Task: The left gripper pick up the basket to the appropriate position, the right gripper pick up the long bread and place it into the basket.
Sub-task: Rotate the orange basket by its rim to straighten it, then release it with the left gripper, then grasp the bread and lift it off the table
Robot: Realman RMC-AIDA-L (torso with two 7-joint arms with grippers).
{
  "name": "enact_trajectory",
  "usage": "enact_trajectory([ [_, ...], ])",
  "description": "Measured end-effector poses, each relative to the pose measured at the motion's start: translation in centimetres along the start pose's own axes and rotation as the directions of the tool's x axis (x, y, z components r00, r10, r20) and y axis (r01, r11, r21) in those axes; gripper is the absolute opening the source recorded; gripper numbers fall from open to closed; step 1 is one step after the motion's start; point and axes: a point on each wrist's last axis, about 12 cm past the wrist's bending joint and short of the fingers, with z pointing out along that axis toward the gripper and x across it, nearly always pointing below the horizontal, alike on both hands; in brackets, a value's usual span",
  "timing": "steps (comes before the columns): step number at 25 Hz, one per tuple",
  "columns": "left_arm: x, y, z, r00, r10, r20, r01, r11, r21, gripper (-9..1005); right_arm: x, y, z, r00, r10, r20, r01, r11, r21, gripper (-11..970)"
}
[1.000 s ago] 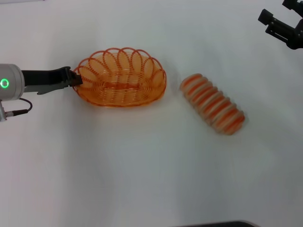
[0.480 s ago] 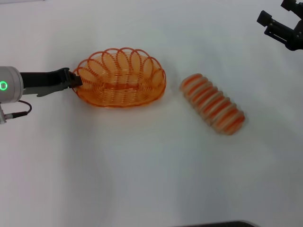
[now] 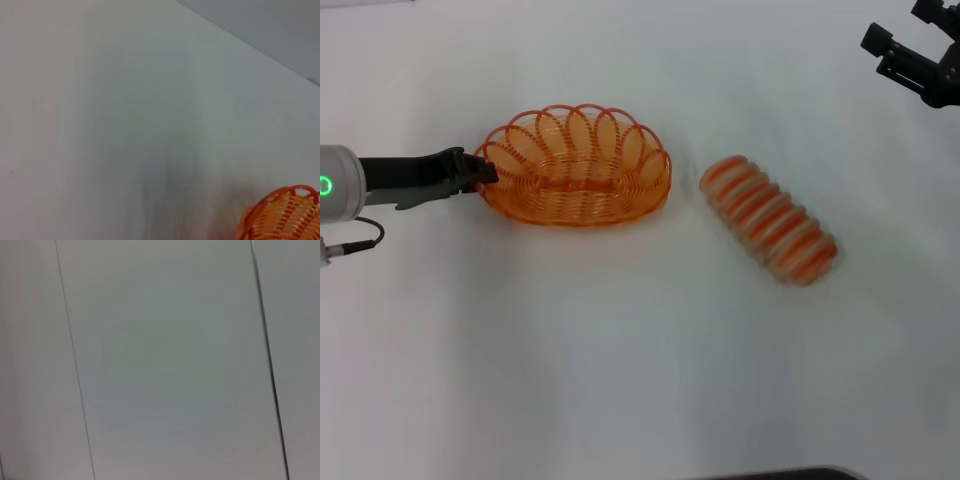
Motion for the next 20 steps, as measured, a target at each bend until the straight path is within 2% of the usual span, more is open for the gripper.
enact_trajectory([
  [2, -0.1, 0.0, -0.2, 1.0, 0.008, 0.004, -0.008, 1.0, -0.001, 144, 0.0, 0.0, 0.1, 1.0, 0.003, 0.001, -0.003, 1.0, -0.002, 914],
  [9, -0.8, -0.7, -1.1, 0.996, 0.088, 0.022, -0.088, 0.996, 0.011, 421, 0.1, 0.1, 0.1, 1.0, 0.006, -0.001, -0.006, 1.0, 0.0, 915],
  [13, -1.2, -1.0, -1.9, 0.987, 0.153, 0.047, -0.155, 0.987, 0.047, 574, 0.1, 0.1, 0.1, 1.0, 0.008, 0.002, -0.008, 1.0, 0.0, 914],
  [18, -1.7, -1.1, -3.3, 0.965, 0.235, 0.118, -0.251, 0.957, 0.144, 797, 0.0, 0.1, 0.2, 1.0, 0.029, 0.007, -0.029, 1.0, -0.005, 914],
  [20, -1.8, -1.1, -4.3, 0.937, 0.301, 0.178, -0.333, 0.924, 0.189, 814, -0.2, 0.1, 0.3, 0.999, 0.049, 0.009, -0.049, 0.999, -0.011, 914],
])
